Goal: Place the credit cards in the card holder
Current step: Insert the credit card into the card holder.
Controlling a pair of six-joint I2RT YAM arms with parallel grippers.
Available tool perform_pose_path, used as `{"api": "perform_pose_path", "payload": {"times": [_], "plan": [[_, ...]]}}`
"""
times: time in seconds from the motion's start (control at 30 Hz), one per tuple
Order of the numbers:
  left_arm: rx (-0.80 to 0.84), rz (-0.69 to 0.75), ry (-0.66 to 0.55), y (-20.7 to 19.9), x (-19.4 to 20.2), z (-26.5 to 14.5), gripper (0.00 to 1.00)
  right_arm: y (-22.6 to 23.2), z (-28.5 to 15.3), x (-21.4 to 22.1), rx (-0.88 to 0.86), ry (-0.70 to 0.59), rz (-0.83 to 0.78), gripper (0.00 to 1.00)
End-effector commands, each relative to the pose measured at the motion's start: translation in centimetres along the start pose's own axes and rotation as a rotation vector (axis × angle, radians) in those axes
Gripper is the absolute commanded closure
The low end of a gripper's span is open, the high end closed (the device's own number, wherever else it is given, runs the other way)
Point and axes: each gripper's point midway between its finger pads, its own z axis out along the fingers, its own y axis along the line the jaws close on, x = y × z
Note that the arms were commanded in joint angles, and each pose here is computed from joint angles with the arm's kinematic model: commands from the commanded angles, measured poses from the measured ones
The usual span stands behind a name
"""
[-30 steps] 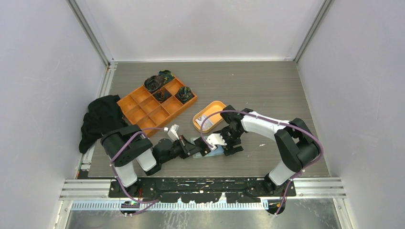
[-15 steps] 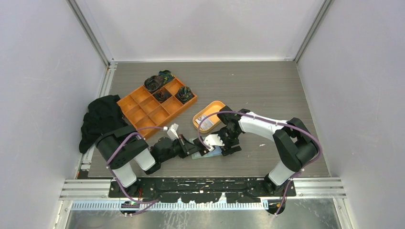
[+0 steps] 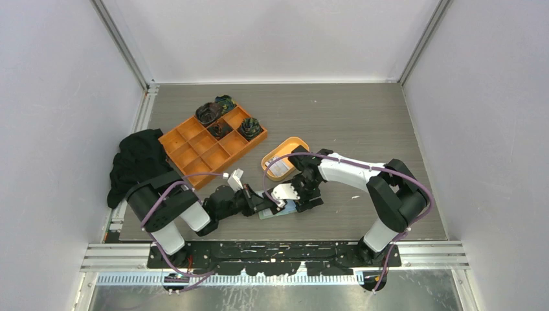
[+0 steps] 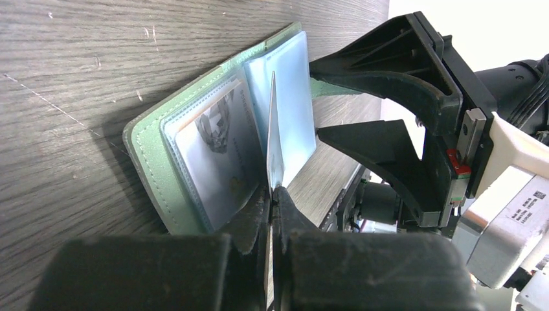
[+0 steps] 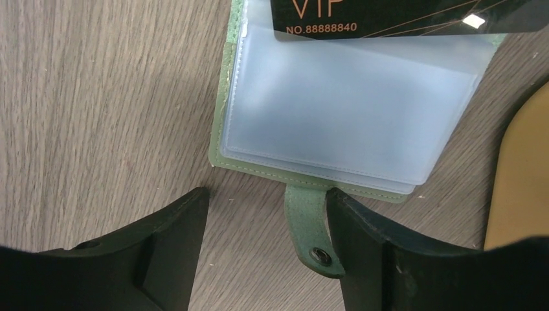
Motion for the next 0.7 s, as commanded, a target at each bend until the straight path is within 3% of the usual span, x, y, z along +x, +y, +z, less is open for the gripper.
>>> {"api": "perform_pose_path", "payload": {"times": [0.0, 0.67], "plan": [[0.014, -0.021, 0.013, -0.4, 0.1, 0.1, 1.00, 0.5, 1.7, -0.4, -0.041, -0.008, 0.003, 0.28], [-0.002, -0.123, 0.071, 0.7, 1.4, 1.0, 1.00, 0.3, 2.2, -1.0, -0.039, 0.019, -0.008, 0.32]]}}
